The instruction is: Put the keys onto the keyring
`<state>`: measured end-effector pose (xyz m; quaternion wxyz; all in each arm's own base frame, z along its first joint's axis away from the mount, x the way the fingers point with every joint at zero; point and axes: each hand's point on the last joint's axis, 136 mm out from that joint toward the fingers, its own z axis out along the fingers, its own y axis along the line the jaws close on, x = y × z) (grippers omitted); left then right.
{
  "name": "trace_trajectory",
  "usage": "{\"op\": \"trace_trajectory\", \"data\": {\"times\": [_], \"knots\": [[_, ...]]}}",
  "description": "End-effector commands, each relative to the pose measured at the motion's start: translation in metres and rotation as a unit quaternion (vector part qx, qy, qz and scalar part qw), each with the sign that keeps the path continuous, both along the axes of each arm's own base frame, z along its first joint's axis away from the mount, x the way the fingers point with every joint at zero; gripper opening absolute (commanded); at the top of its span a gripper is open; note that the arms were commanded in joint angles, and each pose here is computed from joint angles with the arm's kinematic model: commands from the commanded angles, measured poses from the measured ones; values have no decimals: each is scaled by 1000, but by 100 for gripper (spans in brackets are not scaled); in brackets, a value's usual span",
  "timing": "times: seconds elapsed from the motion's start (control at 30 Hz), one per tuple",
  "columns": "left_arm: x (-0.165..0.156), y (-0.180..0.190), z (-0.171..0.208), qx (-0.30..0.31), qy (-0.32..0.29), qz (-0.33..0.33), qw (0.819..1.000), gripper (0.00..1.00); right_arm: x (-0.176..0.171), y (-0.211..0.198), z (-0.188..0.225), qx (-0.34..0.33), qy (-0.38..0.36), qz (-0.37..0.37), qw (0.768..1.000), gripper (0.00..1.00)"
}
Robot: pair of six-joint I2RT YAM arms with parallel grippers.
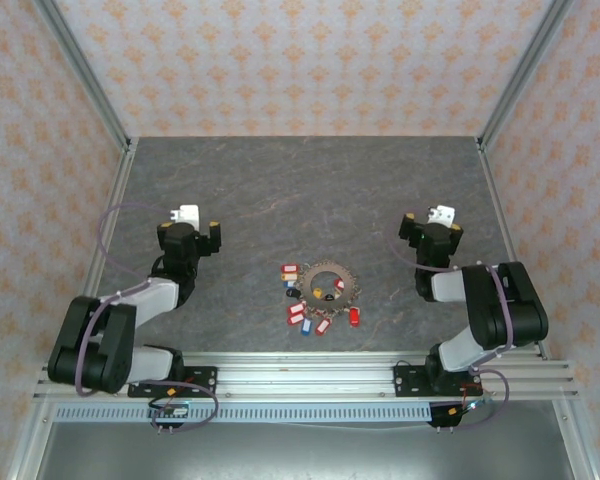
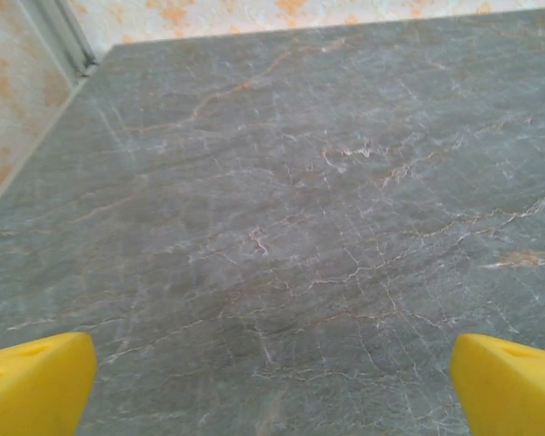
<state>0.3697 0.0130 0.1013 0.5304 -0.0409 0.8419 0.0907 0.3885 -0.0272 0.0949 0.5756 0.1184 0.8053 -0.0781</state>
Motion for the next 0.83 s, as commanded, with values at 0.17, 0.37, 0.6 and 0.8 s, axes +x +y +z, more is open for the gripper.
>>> {"op": "trace_trajectory", "data": {"times": [0.17,0.37,0.6,0.8], "knots": [[21,6,-10,-31,-17,-5,999,100,-2,9,-2,9,4,28,1000,99],[24,12,-7,-32,-25,12,999,100,-2,9,-3,9,7,28,1000,99],[23,13,-8,-31,-22,13,999,100,0,9,-3,10,9,27,1000,99],[23,12,-8,-31,-22,13,999,100,-1,8,-3,10,9,26,1000,99]]}}
